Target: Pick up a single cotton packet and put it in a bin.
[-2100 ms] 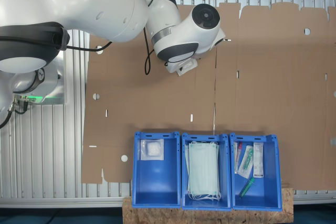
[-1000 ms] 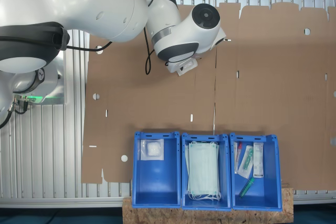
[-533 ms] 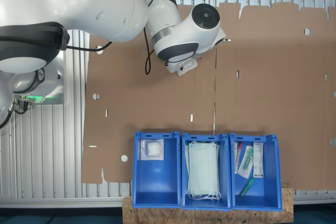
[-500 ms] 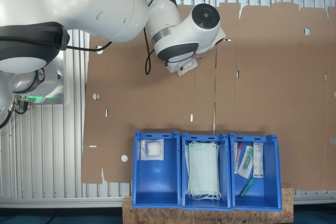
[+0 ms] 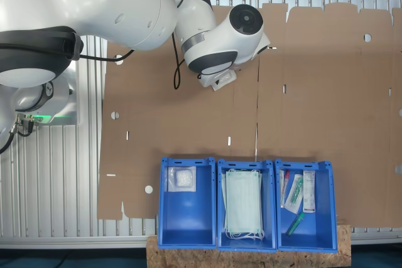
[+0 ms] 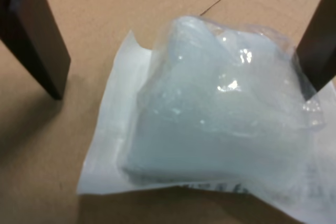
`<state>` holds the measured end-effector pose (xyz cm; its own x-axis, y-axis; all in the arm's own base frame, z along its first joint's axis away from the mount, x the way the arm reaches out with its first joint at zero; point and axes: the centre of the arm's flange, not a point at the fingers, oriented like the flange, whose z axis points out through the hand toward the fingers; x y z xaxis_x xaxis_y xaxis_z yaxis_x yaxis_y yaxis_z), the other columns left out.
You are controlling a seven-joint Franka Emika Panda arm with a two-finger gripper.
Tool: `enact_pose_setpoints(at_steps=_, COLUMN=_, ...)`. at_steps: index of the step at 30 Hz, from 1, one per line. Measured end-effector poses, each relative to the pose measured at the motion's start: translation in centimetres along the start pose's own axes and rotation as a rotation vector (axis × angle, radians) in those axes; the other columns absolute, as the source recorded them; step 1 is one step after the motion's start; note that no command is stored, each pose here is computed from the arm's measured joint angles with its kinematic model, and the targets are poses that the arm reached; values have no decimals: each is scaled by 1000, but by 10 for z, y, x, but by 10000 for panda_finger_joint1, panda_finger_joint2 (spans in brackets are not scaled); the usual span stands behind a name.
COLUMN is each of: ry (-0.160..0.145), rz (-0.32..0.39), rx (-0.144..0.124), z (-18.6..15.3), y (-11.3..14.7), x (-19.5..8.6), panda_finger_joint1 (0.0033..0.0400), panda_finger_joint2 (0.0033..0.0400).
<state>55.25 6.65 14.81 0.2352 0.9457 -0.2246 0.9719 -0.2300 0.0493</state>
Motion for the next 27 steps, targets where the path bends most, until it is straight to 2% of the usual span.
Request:
enact_pose_setpoints(at_steps=16, ry=4, rz=-12, rx=6, z=1, y=-5, x=6, panda_finger_joint1=400, panda_finger_joint2=400)
enact_pose_setpoints(at_steps=17, ry=5, rz=-13, rx=6, z=1, y=-5, x=7, panda_finger_joint1=358, panda_finger_joint2=358)
enact_pose_setpoints(at_steps=20, ry=6, rz=-15, rx=6, z=1, y=-6, x=8, panda_finger_joint1=358, panda_finger_joint2=358)
enact_pose_setpoints(at_steps=21, ry=6, rz=-16, rx=6, z=1, y=-6, x=9, panda_finger_joint1=260, panda_finger_joint2=260)
enact_pose_setpoints(at_steps=27, ry=8, rz=-17, rx=5, z=0, y=-6, x=9, panda_finger_joint1=260, panda_finger_joint2=260)
